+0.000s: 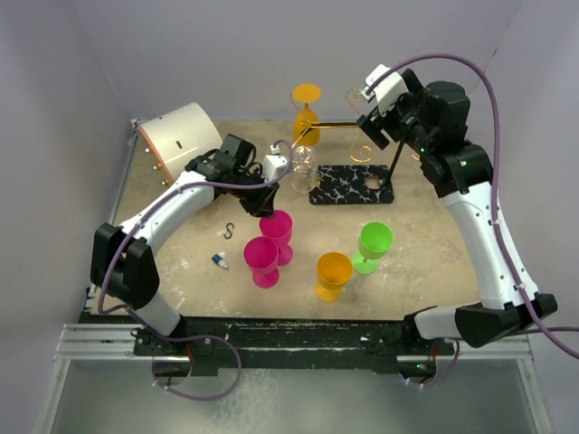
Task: Place the wine glass upside down on the wine glass rack
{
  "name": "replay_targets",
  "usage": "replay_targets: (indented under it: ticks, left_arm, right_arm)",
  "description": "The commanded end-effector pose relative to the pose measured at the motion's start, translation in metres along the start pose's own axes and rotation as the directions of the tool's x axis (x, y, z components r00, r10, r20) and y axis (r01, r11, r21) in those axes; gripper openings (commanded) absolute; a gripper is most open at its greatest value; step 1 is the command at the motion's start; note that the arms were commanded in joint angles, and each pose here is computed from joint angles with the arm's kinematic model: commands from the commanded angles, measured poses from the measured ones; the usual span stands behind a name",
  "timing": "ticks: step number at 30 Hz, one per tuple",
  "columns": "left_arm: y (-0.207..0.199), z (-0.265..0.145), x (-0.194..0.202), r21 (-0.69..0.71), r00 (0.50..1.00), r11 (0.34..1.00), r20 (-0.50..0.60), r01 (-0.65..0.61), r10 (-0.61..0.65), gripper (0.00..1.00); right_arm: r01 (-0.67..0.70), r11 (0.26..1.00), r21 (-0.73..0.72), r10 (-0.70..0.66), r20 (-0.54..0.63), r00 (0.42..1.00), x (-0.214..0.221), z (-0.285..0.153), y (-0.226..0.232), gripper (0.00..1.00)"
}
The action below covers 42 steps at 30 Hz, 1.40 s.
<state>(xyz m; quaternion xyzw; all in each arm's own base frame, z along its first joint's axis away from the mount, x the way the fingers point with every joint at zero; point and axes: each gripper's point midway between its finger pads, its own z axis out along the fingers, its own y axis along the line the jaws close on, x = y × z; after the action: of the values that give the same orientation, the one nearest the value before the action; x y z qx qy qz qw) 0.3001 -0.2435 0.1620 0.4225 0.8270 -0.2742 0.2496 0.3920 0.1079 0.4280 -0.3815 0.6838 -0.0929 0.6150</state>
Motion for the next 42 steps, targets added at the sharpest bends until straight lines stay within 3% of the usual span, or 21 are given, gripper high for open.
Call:
replay_targets:
  ticks: [1,12,21,30,34,37,42]
  left_arm:
    - [0.000,-0.010,-0.023,-0.021,0.995,0.997,0.071,-0.071,0.072,0.24]
    - [0.019,-0.046,-0.046,-0.207,0.983,0.976,0.153,-0.065,0.098,0.00]
    - [0.047,-0.130,-0.064,-0.288,0.932,0.954,0.363,0.084,0.027,0.00]
    - [0.031,-0.228,-0.081,-0.460,0.869,0.883,0.470,0.094,0.152,0.00]
    - [0.019,-0.281,-0.103,-0.557,0.811,0.824,0.528,0.105,0.253,0.00]
    - [0.006,-0.323,-0.136,-0.591,0.731,0.795,0.601,0.136,0.322,0.00]
    - [-0.014,-0.355,-0.189,-0.523,0.582,0.841,0.731,0.139,0.358,0.00]
  right_arm:
    - [-0.017,1.000,0.025,0.015,0.049,0.999,-0.010,-0.012,-0.011,0.85]
    - [-0.055,0.998,0.026,0.053,0.052,0.997,-0.001,-0.026,-0.016,0.86]
    - [-0.065,0.997,0.047,0.065,0.006,0.998,0.016,-0.039,-0.021,0.89]
    - [-0.190,0.971,-0.142,0.212,0.162,0.964,-0.018,-0.072,0.003,0.91]
    - [-0.261,0.955,-0.144,0.285,0.190,0.939,-0.024,-0.070,0.001,0.89]
    - [-0.358,0.904,-0.235,0.400,0.163,0.902,-0.028,-0.054,0.012,0.83]
    - [-0.428,0.807,-0.408,0.535,0.196,0.822,-0.059,-0.040,0.024,0.78]
